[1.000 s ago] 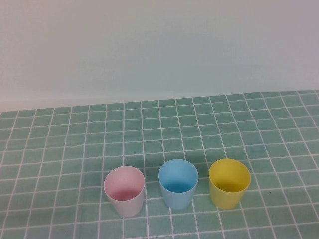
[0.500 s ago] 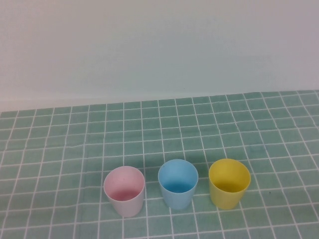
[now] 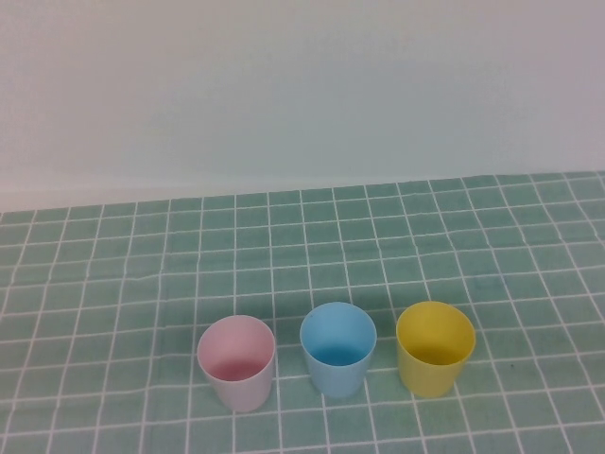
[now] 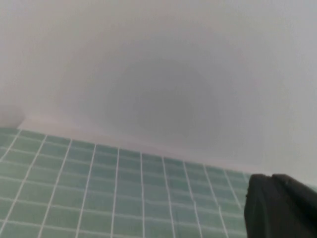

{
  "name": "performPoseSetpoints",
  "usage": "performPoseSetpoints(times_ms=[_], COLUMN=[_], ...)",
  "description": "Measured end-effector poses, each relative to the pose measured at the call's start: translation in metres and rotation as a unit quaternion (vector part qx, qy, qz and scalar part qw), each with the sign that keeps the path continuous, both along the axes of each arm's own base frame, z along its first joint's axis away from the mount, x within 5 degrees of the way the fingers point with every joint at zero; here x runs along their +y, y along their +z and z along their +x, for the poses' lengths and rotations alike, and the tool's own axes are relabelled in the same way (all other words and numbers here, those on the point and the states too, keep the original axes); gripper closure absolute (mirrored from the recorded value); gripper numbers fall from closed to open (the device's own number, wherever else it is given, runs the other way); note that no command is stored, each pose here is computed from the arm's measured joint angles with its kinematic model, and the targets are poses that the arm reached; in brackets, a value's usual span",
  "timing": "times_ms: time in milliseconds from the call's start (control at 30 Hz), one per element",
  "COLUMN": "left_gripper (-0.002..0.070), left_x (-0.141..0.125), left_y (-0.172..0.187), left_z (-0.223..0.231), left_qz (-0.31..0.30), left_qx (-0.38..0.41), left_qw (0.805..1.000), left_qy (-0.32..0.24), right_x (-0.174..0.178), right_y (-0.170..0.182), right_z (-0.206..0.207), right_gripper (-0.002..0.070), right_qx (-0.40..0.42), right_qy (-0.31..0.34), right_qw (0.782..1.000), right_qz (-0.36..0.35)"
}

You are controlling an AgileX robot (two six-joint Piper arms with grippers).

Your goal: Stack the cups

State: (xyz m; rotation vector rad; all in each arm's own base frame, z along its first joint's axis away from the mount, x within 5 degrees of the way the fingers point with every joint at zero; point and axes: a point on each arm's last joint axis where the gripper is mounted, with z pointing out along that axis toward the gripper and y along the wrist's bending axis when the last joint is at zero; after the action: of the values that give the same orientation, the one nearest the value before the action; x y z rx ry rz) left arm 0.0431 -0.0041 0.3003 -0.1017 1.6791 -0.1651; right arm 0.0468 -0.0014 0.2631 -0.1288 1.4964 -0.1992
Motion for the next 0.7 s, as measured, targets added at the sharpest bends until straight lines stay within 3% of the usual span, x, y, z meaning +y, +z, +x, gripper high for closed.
performPoseSetpoints(times_ms=[167, 300, 467, 567, 700], left_gripper=[0.0675, 0.0675, 0.0660, 0.0592, 0.0442], left_x=[-0.008, -0.007, -0.015, -0.023, -0.032], left_y=[0.031, 0.026, 0.022, 0.022, 0.020], left_z=[0.011, 0.031, 0.058, 0.084, 0.121], left_qz=[-0.026, -0.055, -0.004, 0.008, -0.015], left_qx=[0.059, 0.081, 0.195, 0.268, 0.358], left_qw=[0.997, 0.995, 0.977, 0.953, 0.914], left_qy=[-0.040, -0.030, -0.081, -0.138, -0.189], right_x=[0.000, 0.004, 0.011, 0.013, 0.013], right_y=[0.033, 0.044, 0.054, 0.054, 0.054], right_z=[0.009, 0.025, 0.036, 0.037, 0.037], right_gripper=[0.0678, 0.0678, 0.0678, 0.0678, 0.0678], right_qx=[0.111, 0.242, 0.340, 0.345, 0.346], right_qy=[0.004, 0.026, 0.056, 0.062, 0.063], right_qw=[0.994, 0.969, 0.936, 0.933, 0.932], right_qz=[0.003, 0.038, 0.077, 0.086, 0.087])
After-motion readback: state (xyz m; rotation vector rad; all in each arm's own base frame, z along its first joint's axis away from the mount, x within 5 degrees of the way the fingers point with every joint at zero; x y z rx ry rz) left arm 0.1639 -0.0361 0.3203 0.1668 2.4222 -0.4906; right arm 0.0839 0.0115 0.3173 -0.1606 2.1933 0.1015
